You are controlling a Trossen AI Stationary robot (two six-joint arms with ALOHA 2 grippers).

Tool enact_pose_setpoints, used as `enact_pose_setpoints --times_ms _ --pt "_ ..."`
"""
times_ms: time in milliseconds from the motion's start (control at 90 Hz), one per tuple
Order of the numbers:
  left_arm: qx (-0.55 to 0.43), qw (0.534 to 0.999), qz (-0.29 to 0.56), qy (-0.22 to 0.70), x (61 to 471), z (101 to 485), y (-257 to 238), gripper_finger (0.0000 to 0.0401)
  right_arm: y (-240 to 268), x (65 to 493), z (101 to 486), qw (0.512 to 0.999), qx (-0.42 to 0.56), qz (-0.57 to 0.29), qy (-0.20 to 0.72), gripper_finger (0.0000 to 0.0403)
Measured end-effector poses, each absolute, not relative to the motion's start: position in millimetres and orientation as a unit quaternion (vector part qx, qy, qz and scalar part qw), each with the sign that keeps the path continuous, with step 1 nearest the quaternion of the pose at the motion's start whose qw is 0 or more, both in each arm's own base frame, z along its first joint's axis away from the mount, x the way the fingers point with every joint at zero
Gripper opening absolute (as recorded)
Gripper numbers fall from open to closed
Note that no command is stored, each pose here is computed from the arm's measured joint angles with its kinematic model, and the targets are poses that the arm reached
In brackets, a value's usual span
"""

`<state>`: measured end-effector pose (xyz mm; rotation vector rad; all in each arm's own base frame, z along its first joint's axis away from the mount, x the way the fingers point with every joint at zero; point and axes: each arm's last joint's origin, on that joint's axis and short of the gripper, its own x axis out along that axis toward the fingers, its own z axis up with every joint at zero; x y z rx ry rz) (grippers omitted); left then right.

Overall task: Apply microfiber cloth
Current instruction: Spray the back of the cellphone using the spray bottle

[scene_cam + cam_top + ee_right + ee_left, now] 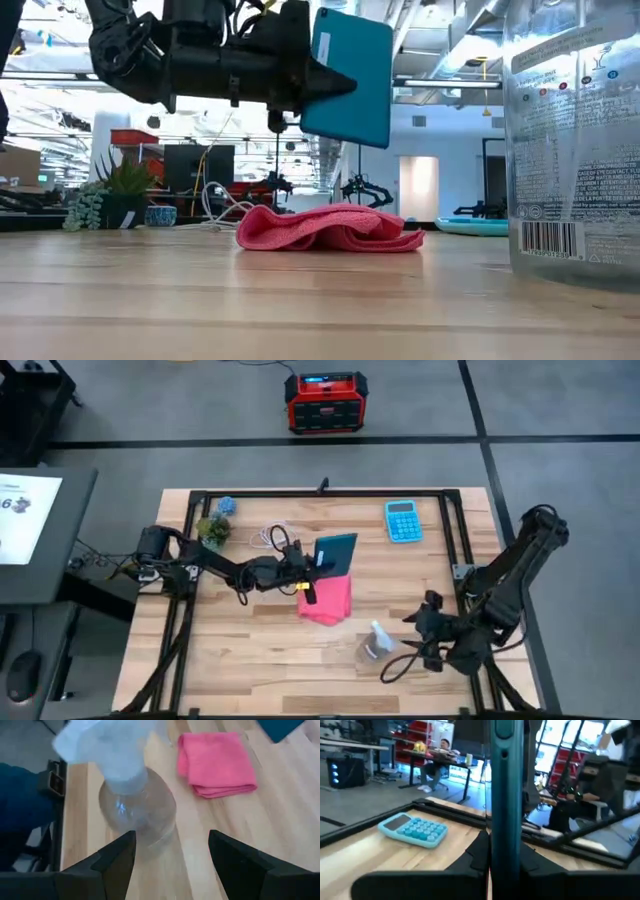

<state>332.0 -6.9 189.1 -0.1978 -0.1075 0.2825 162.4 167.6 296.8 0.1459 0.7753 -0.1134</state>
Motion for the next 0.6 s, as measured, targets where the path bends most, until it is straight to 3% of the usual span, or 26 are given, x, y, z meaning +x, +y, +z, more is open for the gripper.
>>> enact_pose_setpoints --times_ms 411,600 --pt "-0.079 0.982 0.171 -0.034 332.4 188.0 -24.9 0.0013 158.8 170.6 282.1 0.904 0.025 -0.029 0.427 0.0238" --pt "-0.099 0.979 0.177 -0.030 331.8 186.4 -29.0 0.0013 159.7 169.0 260.7 0.914 -0.015 0.021 0.404 0.0213"
